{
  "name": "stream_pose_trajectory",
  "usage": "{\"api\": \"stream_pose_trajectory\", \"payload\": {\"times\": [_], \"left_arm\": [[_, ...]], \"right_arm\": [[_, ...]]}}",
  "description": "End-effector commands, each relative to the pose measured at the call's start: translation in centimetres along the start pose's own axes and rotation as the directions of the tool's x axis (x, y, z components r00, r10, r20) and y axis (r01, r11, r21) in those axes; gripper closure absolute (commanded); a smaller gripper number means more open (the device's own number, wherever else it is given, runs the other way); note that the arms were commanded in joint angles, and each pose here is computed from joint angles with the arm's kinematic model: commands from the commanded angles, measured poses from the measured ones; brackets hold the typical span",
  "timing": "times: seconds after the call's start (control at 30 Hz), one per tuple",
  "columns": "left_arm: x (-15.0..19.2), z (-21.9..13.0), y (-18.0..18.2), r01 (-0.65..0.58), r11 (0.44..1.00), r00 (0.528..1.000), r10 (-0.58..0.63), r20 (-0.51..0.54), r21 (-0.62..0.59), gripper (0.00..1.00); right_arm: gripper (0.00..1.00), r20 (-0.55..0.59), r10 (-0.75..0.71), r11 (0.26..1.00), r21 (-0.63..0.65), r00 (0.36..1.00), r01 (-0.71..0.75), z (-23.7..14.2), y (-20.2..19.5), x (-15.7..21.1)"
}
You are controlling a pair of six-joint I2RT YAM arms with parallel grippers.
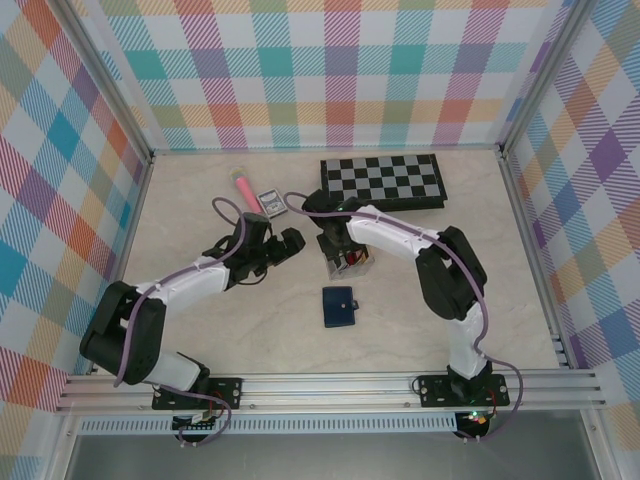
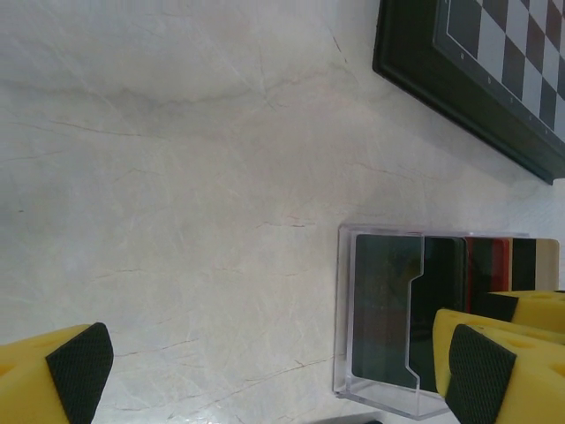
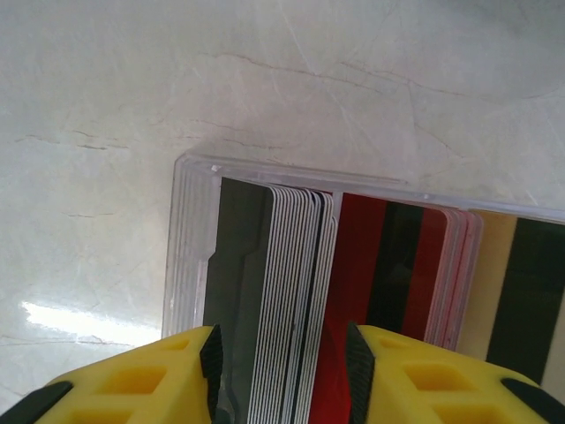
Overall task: Put the credit cards into the card holder
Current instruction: Pick up the credit card from the storage box.
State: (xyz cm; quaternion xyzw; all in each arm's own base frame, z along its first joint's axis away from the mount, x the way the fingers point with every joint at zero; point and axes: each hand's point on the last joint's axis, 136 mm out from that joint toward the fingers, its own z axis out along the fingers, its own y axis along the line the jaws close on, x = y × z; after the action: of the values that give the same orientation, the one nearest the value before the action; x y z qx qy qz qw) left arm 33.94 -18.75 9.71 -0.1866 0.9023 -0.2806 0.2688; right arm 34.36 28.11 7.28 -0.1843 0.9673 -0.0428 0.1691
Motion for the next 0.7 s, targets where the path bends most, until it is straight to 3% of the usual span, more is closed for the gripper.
{"api": "stream_pose_trajectory", "payload": {"times": [0.0,0.4,0.67], "left_arm": [[-1.4,-1.0,0.4,0.022,1.0,0.997,-0.021,0.076,-0.005,0.0],[-1.2,-1.0,0.7,0.03,0.999,0.997,-0.029,0.072,-0.013,0.0],[-1.1,-0.6,0.4,0.031,0.999,0.998,-0.031,0.057,-0.006,0.0]], "right_arm": [[0.55,-0.015,-0.009,0.999,0.047,1.0,0.01,0.0,-0.1,0.1],[0.56,0.007,-0.044,0.968,0.246,0.999,0.041,-0.1,-2.5,-0.1],[0.64,0.028,-0.05,0.968,0.249,0.998,0.042,-1.0,-2.9,-0.4]]}}
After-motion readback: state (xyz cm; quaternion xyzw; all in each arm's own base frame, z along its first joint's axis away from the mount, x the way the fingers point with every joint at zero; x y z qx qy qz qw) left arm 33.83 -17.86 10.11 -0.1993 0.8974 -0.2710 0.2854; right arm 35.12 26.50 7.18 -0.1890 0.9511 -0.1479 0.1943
